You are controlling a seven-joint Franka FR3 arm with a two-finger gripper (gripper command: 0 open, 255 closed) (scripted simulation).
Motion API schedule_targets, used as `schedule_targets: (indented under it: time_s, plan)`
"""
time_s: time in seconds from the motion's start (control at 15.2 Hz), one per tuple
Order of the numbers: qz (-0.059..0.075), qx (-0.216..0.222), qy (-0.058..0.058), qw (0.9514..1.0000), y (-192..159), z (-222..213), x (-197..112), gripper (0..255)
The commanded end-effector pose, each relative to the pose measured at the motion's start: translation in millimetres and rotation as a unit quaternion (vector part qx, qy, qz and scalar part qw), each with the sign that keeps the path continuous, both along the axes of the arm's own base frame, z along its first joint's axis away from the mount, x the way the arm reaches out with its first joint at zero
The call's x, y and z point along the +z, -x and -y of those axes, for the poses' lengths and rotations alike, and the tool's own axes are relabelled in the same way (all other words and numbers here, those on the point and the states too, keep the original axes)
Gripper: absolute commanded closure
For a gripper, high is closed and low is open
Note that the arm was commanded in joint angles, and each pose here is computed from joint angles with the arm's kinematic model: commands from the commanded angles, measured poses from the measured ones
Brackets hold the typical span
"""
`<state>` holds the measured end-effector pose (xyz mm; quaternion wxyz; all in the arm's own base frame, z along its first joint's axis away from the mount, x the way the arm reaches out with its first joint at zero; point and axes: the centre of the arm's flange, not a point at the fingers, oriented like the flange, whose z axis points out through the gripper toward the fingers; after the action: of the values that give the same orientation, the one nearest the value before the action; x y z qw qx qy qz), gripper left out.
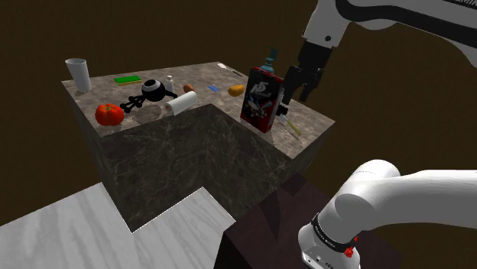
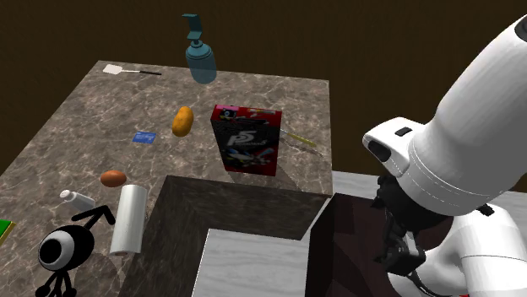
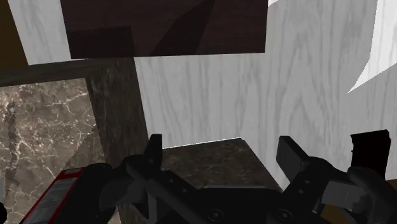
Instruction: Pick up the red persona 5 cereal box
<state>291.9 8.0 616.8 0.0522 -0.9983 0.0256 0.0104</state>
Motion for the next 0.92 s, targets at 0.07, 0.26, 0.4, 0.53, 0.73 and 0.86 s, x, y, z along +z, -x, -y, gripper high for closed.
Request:
schedule_targets:
  time_s: [0.07,0.26,0.4,0.53,0.73,0.86]
  plan:
    - [0.0,-0.002,0.002,1.0,-9.7,8.0,-2.0,0]
    - [0.001,-0.008,0.007,0.9999,-38.8,32.1,-7.8,0]
    - [0.001,-0.011,0.011,0.9999,-58.0,48.4,-11.5,0]
    - [0.002,-0.015,0.015,0.9998,-77.1,64.9,-15.1,0]
    - [0.002,-0.021,0.02,0.9996,-105.5,89.9,-20.2,0]
    - [0.003,-0.025,0.024,0.9994,-124.3,106.8,-23.4,0]
